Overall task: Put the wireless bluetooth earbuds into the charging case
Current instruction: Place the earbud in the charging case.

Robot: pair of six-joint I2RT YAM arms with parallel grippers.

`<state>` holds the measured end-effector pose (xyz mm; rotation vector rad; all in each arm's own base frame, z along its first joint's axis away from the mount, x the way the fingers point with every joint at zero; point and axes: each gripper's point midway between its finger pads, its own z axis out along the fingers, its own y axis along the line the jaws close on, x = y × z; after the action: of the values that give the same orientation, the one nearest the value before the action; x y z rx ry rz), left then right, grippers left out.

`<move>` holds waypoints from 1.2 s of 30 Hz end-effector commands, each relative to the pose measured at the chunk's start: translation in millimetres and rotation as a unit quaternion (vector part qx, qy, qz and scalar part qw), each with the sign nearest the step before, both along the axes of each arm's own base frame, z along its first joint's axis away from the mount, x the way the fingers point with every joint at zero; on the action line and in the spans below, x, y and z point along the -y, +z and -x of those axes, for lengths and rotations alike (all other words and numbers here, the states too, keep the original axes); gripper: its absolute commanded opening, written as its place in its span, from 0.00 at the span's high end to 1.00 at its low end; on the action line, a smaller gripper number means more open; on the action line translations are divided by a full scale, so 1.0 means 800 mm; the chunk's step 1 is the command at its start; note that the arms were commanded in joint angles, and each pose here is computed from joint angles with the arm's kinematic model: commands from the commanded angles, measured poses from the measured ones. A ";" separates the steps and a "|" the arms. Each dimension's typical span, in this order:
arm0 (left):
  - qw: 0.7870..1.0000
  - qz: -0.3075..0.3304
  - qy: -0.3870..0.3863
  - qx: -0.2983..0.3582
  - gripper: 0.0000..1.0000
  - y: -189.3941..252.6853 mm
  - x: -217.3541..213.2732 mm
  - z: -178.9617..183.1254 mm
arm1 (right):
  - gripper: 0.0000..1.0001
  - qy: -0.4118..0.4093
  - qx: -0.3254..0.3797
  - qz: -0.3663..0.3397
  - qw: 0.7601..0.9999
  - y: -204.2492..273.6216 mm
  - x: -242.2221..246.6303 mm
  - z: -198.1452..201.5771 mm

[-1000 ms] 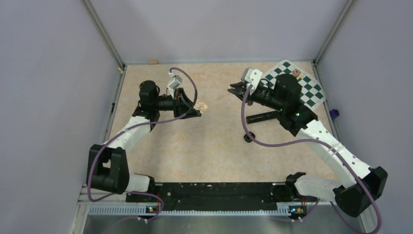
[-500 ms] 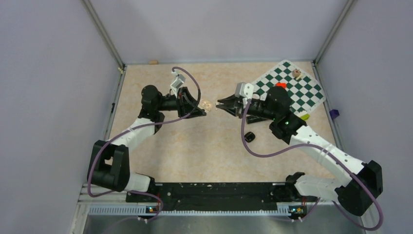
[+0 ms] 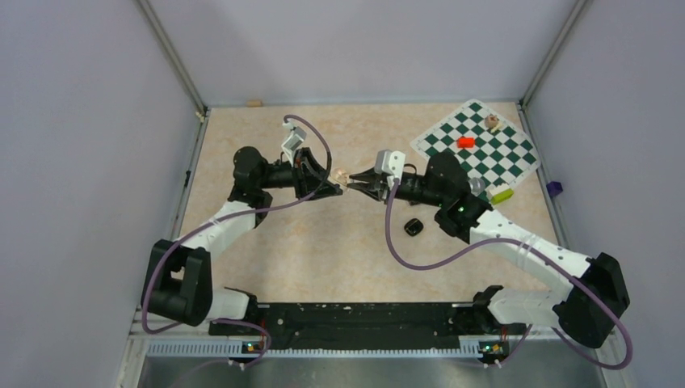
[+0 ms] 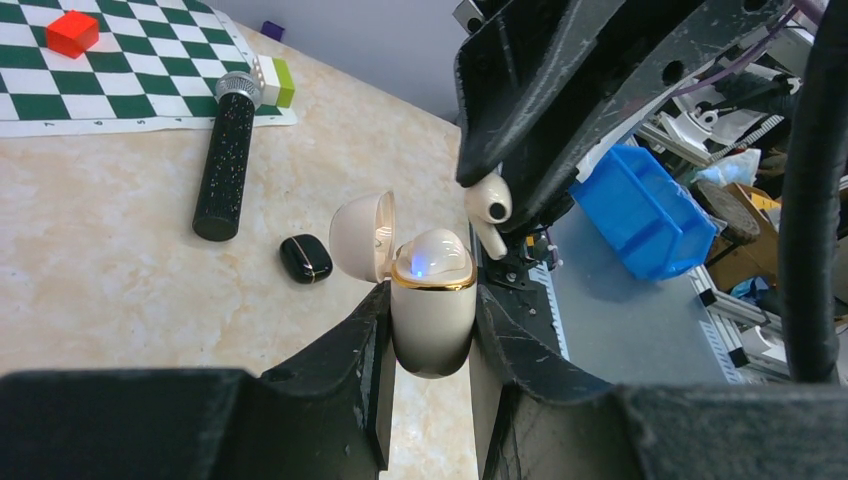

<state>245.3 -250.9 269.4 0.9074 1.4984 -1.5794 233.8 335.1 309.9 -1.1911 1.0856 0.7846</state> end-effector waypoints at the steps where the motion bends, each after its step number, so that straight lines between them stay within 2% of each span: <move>1: 0.999 0.011 0.001 0.041 1.00 0.018 -0.002 0.010 | 0.89 -0.016 0.042 -0.021 0.999 0.019 0.000 -0.006; 9: 0.999 -0.002 -0.002 0.048 1.00 0.008 -0.001 0.014 | 0.88 -0.023 0.048 -0.033 0.998 0.029 0.003 -0.006; 26: 0.999 0.001 -0.004 0.039 1.00 0.014 0.001 0.013 | 0.88 -0.020 0.083 -0.015 0.996 0.006 0.003 -0.008; 36: 0.999 0.001 -0.003 0.039 1.00 0.013 0.001 0.014 | 0.89 -0.022 0.079 -0.021 0.996 0.000 -0.006 -0.007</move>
<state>236.6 -251.3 265.7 0.9318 1.5109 -1.5670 245.8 332.8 302.4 -1.1721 1.0108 0.6522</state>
